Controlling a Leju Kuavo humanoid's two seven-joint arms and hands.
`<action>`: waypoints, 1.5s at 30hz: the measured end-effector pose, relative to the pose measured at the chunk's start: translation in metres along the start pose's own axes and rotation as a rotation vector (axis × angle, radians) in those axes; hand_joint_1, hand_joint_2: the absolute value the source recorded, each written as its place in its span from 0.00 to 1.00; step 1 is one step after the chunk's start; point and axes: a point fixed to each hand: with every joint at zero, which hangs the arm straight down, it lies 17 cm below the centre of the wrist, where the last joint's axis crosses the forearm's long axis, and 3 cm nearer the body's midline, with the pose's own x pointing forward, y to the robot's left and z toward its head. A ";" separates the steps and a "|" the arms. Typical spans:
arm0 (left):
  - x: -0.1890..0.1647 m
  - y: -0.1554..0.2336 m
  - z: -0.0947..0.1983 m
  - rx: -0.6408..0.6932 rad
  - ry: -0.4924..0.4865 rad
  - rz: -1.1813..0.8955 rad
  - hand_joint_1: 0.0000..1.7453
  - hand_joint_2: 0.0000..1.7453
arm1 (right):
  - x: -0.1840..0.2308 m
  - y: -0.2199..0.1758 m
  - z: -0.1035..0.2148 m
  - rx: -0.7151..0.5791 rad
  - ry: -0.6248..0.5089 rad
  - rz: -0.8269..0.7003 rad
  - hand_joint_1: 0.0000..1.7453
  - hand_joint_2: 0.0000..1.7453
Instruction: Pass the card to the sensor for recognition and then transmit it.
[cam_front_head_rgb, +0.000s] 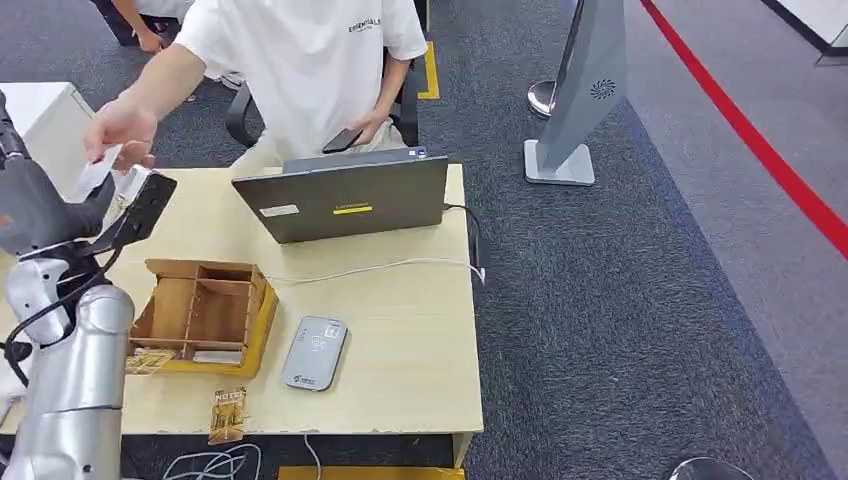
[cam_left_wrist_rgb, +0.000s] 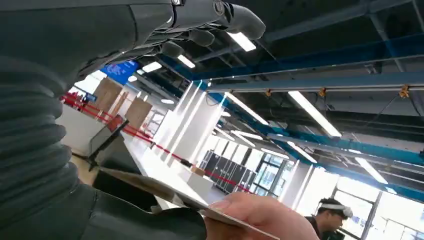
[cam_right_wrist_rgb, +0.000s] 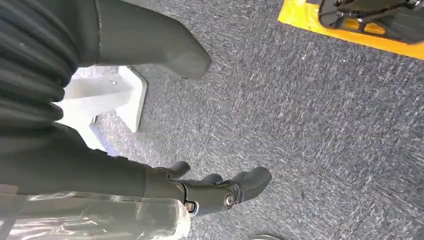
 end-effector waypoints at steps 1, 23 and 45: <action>-0.001 -0.001 -0.004 0.001 -0.005 -0.026 1.00 1.00 | 0.000 0.001 0.000 0.003 0.000 0.004 0.00 1.00; -0.008 -0.036 -0.021 -0.118 -0.041 -0.153 1.00 1.00 | -0.002 0.004 0.001 0.019 0.009 0.048 0.00 1.00; 0.010 -0.046 -0.011 -0.137 -0.062 -0.117 1.00 1.00 | -0.003 0.004 0.001 0.019 0.018 0.047 0.00 1.00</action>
